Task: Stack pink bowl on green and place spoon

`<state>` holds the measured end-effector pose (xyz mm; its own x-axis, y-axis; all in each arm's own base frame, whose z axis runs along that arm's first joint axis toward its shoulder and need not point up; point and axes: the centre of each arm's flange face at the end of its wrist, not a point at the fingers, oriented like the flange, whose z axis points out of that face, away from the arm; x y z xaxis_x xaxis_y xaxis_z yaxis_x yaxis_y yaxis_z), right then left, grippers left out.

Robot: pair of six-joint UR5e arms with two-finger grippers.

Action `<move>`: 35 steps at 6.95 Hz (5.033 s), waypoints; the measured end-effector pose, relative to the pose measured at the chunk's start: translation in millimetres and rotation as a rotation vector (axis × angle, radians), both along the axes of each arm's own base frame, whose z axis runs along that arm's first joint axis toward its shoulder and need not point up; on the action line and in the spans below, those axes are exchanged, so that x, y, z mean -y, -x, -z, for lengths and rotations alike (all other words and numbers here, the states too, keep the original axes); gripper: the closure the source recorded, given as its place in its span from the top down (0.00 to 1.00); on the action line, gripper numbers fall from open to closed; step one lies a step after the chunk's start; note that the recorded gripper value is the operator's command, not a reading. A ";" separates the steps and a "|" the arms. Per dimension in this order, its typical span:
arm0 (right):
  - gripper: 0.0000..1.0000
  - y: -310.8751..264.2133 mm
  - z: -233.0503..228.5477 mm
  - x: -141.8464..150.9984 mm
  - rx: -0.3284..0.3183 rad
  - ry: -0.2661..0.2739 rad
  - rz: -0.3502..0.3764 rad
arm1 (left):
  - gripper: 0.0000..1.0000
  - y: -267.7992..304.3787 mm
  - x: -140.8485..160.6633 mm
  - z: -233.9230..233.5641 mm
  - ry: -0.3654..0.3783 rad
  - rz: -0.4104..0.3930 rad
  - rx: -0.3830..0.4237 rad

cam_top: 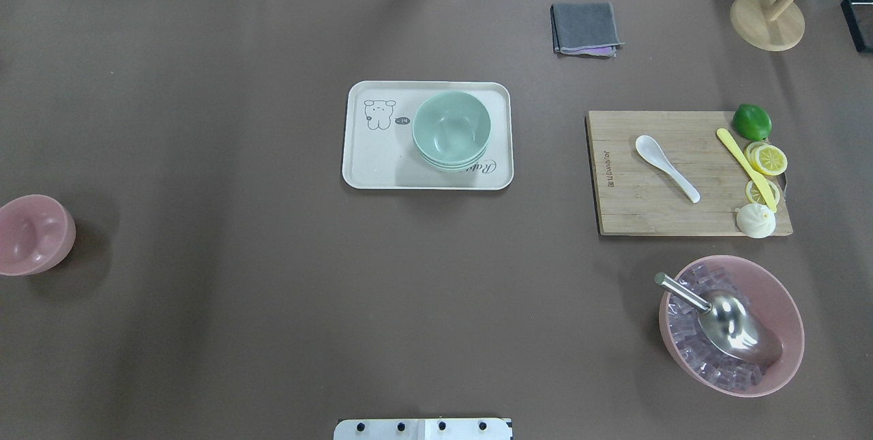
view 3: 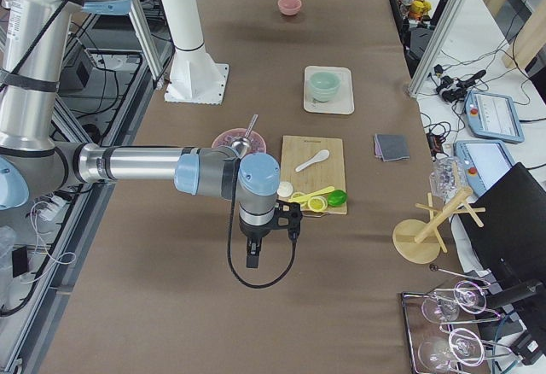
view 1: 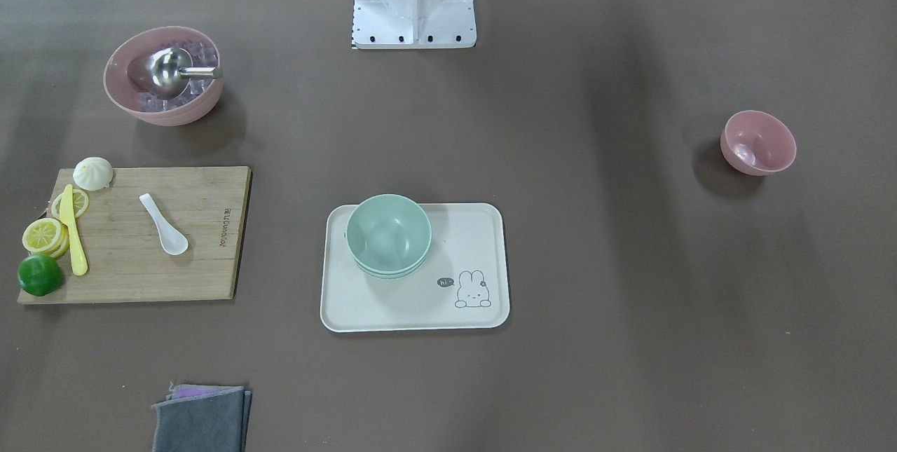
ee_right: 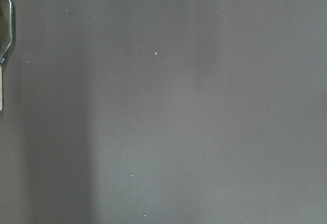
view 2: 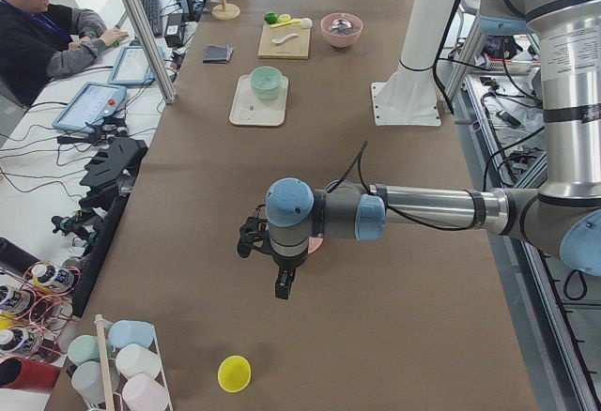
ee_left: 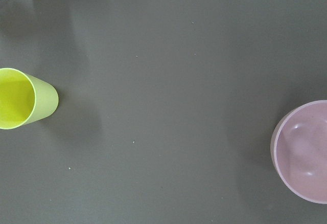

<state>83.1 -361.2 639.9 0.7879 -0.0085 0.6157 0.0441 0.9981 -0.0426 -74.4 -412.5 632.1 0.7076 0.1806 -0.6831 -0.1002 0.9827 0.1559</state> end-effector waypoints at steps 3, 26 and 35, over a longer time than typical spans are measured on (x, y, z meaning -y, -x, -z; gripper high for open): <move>1.00 0.0 -0.6 0.0 0.000 0.001 0.000 | 0.99 0.3 1.6 3.7 -0.030 0.001 0.001; 1.00 93.4 30.6 36.8 0.154 -0.066 -0.012 | 0.52 -190.1 13.3 -44.9 0.046 -0.070 -0.120; 1.00 93.5 30.7 37.6 0.153 -0.067 -0.012 | 0.00 -211.5 32.9 -5.4 0.058 -0.117 -0.249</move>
